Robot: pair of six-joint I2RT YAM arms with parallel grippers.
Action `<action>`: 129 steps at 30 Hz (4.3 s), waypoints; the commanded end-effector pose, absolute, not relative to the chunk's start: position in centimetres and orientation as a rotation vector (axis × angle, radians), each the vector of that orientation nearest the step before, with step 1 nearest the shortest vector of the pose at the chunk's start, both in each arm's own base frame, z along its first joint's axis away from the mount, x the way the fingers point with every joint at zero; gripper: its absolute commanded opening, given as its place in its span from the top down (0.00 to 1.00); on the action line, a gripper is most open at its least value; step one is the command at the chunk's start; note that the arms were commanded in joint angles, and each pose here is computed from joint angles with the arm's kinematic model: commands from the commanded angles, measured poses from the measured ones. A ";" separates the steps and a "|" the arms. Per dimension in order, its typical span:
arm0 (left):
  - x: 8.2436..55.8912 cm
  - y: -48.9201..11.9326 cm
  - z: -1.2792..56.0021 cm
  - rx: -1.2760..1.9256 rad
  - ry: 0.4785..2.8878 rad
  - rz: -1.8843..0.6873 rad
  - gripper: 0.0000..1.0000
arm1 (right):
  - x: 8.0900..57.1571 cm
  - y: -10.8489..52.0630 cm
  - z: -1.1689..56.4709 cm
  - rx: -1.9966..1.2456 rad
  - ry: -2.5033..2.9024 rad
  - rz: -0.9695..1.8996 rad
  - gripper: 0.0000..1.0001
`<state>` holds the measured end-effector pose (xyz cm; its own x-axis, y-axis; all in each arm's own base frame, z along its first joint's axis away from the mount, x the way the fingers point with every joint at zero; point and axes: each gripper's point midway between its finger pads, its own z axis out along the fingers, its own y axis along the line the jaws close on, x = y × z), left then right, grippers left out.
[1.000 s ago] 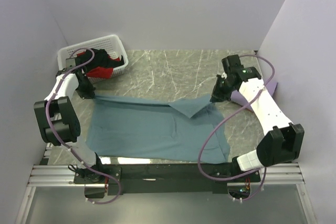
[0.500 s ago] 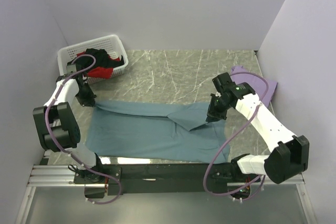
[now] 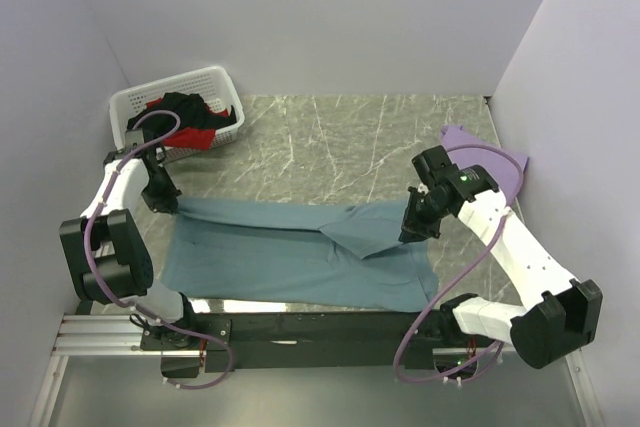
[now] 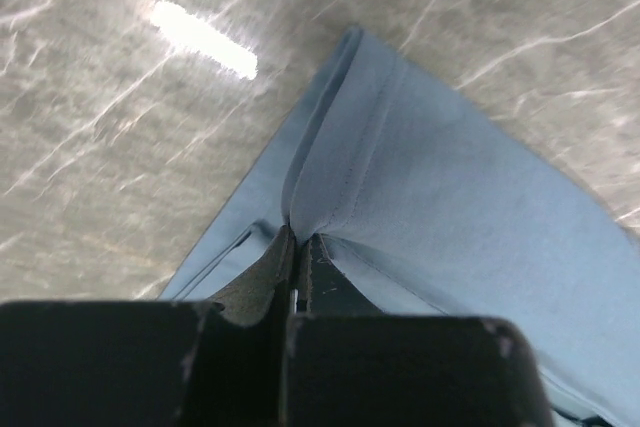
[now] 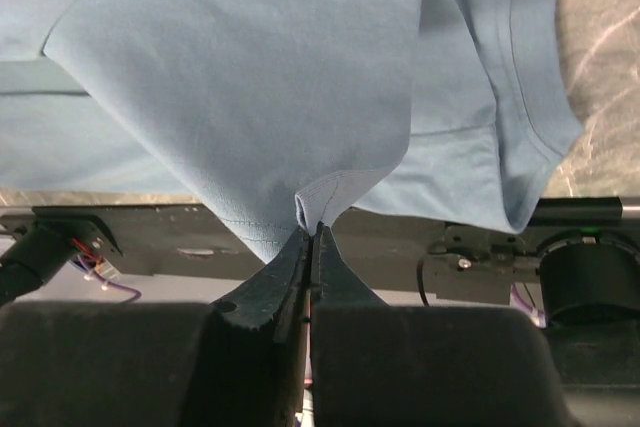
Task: Fold and stack the t-shirts
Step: Fold the tshirt
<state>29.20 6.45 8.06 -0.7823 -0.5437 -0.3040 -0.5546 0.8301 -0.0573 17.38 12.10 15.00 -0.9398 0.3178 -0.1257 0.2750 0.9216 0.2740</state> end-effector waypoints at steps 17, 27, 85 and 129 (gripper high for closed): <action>25.7 7.0 8.5 -0.930 2.754 0.158 0.93 | 12.7 11.8 13.6 0.369 3.015 0.376 1.00; 24.9 7.0 11.0 -0.951 2.700 0.152 0.43 | 12.8 10.5 12.7 0.396 3.002 0.243 0.63; 29.8 -4.9 3.1 -0.824 2.790 -0.493 0.42 | 18.8 17.4 3.6 -0.369 2.909 -0.183 0.61; 27.9 -5.2 2.3 -0.838 2.818 -0.499 0.41 | 16.1 19.0 1.1 -0.562 2.951 -0.027 0.64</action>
